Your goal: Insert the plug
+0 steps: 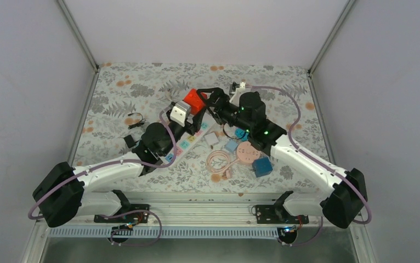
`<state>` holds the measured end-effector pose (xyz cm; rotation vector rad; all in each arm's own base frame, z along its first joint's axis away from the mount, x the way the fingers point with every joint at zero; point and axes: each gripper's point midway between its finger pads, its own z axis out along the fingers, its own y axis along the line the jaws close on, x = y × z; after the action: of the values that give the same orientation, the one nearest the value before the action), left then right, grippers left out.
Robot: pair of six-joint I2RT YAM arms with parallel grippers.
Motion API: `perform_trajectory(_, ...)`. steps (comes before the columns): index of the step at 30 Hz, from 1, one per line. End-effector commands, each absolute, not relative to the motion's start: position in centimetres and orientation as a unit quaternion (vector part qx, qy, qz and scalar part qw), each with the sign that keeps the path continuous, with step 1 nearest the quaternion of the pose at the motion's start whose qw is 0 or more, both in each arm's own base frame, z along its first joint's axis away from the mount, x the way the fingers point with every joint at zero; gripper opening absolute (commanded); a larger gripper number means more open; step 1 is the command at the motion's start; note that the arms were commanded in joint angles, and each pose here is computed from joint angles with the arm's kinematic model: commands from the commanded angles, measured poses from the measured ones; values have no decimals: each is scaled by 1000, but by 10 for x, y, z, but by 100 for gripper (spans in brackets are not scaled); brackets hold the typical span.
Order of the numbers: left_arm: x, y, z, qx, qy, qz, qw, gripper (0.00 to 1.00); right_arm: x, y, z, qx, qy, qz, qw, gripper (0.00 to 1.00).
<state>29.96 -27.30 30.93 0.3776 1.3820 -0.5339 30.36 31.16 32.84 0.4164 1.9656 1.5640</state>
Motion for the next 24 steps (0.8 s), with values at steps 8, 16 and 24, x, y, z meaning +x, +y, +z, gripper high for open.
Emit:
perform_trajectory(8,278,-293,309,381,556,-246,697,46,291,257,324,-156,817,345,435,100)
perform_trajectory(16,287,-301,309,430,553,-253,668,46,270,278,325,-268,807,361,384,100)
perform_trajectory(24,288,-312,309,454,535,-257,664,46,287,290,311,-250,830,357,348,100)
